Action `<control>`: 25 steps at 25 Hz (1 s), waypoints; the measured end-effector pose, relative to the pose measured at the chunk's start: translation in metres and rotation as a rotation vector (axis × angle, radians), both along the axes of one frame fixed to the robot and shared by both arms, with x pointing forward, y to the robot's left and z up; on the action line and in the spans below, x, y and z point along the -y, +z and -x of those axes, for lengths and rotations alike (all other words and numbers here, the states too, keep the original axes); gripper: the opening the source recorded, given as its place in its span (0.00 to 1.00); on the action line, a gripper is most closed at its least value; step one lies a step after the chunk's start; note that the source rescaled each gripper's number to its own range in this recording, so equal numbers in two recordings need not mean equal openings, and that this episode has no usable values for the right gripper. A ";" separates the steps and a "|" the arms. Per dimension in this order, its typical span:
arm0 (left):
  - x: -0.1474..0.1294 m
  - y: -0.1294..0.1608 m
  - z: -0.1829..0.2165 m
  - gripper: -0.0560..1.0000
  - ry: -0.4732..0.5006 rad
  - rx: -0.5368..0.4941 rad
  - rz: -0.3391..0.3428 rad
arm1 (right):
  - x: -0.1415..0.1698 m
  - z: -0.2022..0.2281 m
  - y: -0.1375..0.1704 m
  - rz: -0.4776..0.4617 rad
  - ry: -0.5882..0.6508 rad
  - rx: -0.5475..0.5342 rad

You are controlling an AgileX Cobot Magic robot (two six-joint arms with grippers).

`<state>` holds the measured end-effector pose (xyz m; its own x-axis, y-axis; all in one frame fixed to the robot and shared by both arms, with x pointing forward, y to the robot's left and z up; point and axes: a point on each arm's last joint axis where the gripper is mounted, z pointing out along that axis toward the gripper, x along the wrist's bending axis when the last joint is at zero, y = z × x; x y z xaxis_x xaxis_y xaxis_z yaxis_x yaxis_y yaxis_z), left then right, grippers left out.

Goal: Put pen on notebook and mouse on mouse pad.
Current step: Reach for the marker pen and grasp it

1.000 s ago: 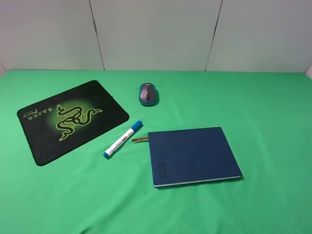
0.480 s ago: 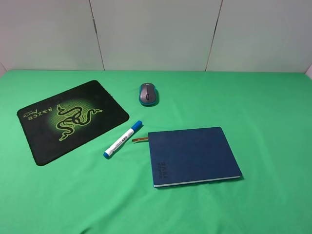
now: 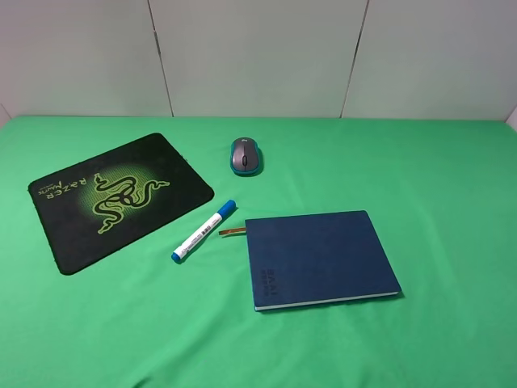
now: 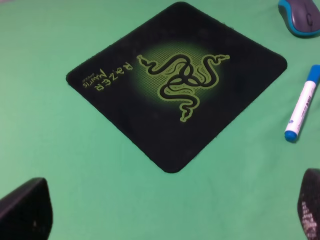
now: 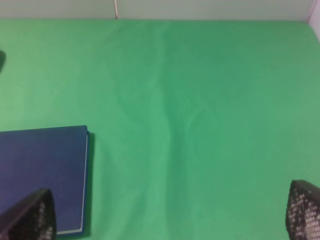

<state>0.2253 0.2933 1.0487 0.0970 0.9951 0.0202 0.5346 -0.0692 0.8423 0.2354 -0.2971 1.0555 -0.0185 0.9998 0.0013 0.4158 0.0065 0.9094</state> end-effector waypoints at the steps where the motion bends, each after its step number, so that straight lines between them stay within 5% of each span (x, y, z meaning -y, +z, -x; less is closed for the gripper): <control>1: 0.000 0.000 0.000 0.97 -0.001 -0.010 0.000 | 0.000 0.000 0.000 0.000 0.000 0.000; 15: 0.000 0.058 -0.068 0.97 -0.010 -0.326 0.010 | 0.000 0.000 0.000 0.000 0.000 0.000; 25: 0.007 0.037 -0.141 0.97 -0.088 -0.618 0.055 | 0.000 0.000 0.000 0.000 0.000 0.000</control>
